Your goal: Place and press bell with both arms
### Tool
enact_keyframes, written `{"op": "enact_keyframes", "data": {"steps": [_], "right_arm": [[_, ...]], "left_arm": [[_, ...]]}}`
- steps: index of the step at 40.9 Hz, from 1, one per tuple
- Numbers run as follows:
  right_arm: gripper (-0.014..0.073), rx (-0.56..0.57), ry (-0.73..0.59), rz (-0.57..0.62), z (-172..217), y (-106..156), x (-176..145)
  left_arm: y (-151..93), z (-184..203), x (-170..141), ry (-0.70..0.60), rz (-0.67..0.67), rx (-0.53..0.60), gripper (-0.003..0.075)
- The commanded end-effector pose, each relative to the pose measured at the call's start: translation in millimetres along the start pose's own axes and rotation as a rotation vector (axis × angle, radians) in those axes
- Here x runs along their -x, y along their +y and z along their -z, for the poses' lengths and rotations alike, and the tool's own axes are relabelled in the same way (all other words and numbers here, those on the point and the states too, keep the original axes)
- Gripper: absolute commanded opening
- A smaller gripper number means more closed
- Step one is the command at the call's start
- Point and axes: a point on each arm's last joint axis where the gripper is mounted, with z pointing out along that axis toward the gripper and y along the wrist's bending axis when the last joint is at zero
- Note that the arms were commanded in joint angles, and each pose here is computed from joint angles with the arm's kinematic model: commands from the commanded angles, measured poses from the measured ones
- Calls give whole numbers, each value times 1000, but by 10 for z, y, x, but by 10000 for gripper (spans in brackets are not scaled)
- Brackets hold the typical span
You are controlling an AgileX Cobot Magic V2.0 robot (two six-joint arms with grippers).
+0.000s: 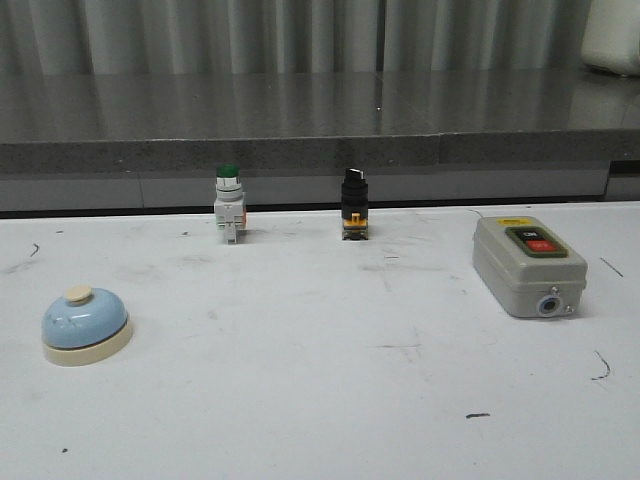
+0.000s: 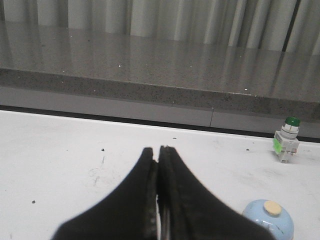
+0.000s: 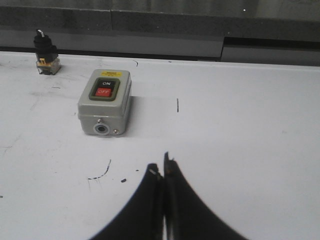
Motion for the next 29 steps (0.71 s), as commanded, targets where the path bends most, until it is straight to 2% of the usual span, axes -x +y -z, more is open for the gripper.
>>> {"op": "enact_keyframes", "data": {"steps": [1,18,21,26,29], "right_arm": [[-67,-11,-89,14,18,-8,93],[-67,-11,-89,14,18,-8,93],[-67,-11,-89,14,18,-8,93],[-67,-11,-89,14,18,-8,93],[-67,-11,-89,14,18,-8,93]], "left_arm": [[1,4,10,-84,18,-7,-20],[-1,7,37,-114,18,-10,-20],[-7,16,102,-186,18,-17,-20],[-30,87,346,-417,36,-43,-20],[-48,128,505,-448,53,-52,-20]]}}
